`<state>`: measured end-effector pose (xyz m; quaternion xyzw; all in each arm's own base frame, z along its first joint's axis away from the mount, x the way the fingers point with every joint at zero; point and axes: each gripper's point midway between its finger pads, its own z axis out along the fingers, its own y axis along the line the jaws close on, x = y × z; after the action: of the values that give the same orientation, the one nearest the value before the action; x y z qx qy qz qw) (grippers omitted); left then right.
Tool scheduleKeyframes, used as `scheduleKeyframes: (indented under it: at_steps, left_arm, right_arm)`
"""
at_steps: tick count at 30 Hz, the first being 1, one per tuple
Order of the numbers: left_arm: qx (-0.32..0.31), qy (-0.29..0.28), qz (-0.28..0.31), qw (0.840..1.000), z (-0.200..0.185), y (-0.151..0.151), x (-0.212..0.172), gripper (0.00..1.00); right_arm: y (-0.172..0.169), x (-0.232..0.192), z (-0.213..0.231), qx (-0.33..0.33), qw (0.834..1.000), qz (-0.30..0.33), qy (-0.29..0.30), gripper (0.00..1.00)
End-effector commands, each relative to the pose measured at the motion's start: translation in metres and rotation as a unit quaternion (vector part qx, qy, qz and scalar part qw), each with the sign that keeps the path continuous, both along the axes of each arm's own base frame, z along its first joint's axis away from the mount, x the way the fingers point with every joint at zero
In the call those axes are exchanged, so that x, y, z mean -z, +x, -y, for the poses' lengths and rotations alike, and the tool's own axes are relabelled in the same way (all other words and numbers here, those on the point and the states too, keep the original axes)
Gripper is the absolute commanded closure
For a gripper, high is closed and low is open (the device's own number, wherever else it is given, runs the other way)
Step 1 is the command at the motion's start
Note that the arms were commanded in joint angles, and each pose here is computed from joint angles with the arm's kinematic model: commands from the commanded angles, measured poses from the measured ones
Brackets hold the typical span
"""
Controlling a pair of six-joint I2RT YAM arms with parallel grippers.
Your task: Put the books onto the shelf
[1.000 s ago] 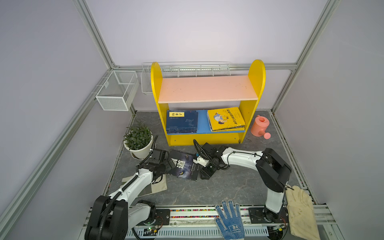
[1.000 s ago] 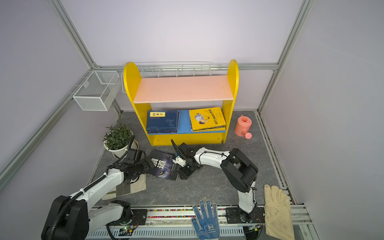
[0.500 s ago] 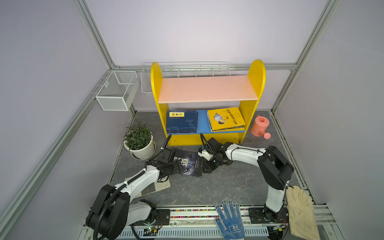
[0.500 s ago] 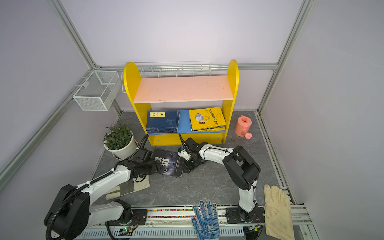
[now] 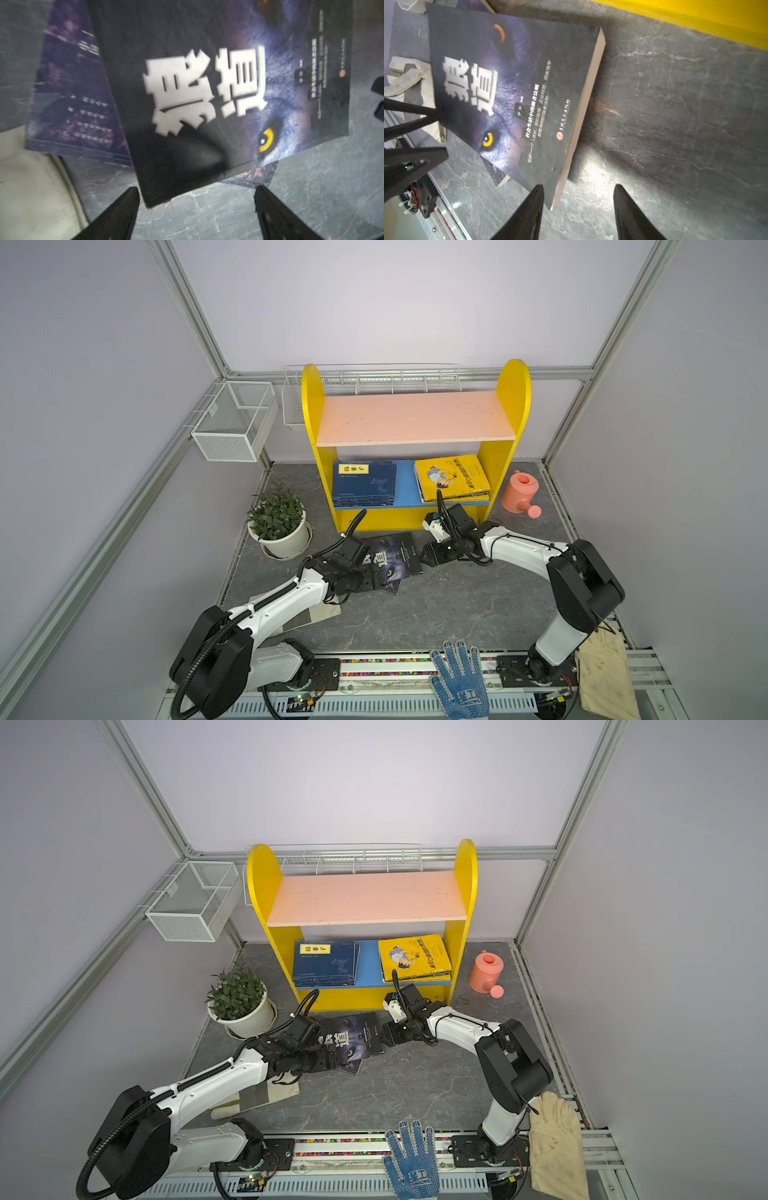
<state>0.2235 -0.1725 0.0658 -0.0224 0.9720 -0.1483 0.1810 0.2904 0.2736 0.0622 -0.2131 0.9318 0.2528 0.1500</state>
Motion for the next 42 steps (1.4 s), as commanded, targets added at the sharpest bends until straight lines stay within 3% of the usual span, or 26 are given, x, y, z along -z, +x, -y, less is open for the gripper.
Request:
scheduleKeyframes:
  at_steps: [1, 4, 9, 16, 22, 29, 35, 42]
  left_arm:
    - [-0.052, 0.014, 0.047, 0.997, -0.011, 0.019, -0.018, 0.12]
    - [-0.072, 0.022, 0.068, 0.995, -0.018, 0.027, -0.014, 0.14]
    - [-0.081, 0.039, 0.081, 0.993, -0.020, 0.039, -0.007, 0.27]
    - [-0.056, 0.084, 0.037, 0.994, -0.017, 0.039, 0.017, 0.40]
    - [-0.034, 0.098, 0.008, 0.995, -0.017, 0.031, 0.036, 0.52]
    - [0.008, 0.070, -0.015, 0.997, -0.002, 0.023, 0.045, 0.59]
    - [0.057, 0.004, 0.002, 0.998, 0.024, 0.022, 0.034, 0.59]
    - [0.110, -0.071, 0.026, 0.991, 0.050, 0.018, 0.014, 0.60]
  right_arm:
    - [-0.004, -0.002, -0.002, -0.001, 1.000, -0.002, 0.017, 0.43]
    - [-0.011, 0.003, -0.012, -0.028, 0.999, -0.026, 0.036, 0.43]
    - [-0.027, 0.017, -0.026, -0.079, 0.992, -0.080, 0.059, 0.43]
    - [-0.041, 0.032, -0.028, -0.105, 0.984, -0.129, 0.060, 0.44]
    - [-0.035, 0.016, -0.039, -0.116, 0.982, -0.116, 0.089, 0.46]
    - [-0.022, -0.051, -0.057, -0.124, 0.978, -0.047, 0.162, 0.50]
    - [-0.011, -0.086, -0.066, -0.097, 0.974, -0.017, 0.206, 0.57]
    - [0.005, -0.076, -0.063, -0.047, 0.985, 0.003, 0.168, 0.69]
